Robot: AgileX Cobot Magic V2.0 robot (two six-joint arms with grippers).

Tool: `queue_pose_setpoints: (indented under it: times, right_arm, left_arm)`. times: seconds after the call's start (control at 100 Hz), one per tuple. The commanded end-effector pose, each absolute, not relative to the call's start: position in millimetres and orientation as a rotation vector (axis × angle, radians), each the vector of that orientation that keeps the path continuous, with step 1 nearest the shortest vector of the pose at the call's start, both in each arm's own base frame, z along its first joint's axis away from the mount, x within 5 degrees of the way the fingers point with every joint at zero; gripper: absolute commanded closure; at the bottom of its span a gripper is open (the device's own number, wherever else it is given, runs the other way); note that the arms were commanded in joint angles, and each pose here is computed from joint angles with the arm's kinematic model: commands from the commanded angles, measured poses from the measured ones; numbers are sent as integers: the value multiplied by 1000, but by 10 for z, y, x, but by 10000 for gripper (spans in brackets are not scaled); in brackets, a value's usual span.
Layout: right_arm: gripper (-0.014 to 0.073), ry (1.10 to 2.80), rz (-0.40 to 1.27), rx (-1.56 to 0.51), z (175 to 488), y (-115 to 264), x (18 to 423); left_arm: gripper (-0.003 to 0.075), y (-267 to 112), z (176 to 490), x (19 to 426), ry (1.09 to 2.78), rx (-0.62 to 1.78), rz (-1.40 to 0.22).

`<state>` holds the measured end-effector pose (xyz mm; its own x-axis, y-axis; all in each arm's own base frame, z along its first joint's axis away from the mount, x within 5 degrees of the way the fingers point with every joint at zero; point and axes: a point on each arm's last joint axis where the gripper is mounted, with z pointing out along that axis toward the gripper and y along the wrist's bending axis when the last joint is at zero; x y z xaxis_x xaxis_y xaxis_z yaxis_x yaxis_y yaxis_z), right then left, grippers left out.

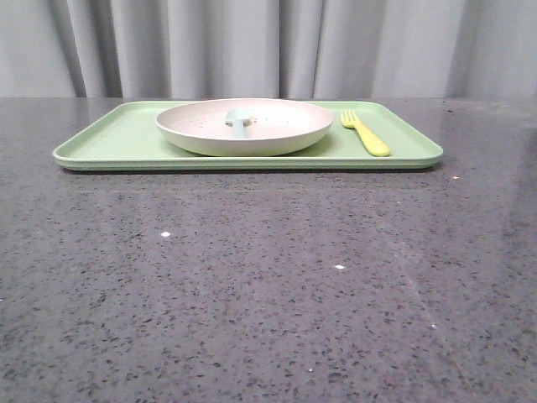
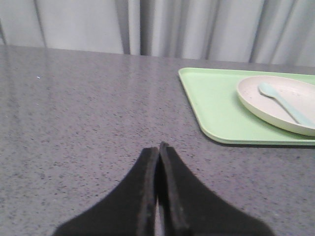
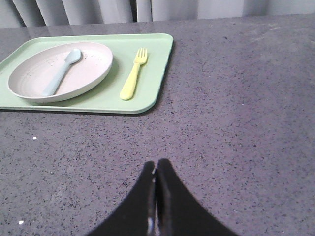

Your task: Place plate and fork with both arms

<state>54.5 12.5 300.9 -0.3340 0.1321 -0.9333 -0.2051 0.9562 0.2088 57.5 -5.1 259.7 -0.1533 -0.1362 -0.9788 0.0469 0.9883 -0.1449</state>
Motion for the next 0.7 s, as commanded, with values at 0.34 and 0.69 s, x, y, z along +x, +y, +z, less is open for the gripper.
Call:
queue_pose_setpoints:
  times: [0.34,0.69]
  right_arm:
    - [662,1784,340,-75,3149,131,563]
    - [662,1785,340,-75,3148,131,563]
  left_arm:
    - [741,31,2117,532,1454,-73,13]
    - [741,31,2078,538,1488,-88,2]
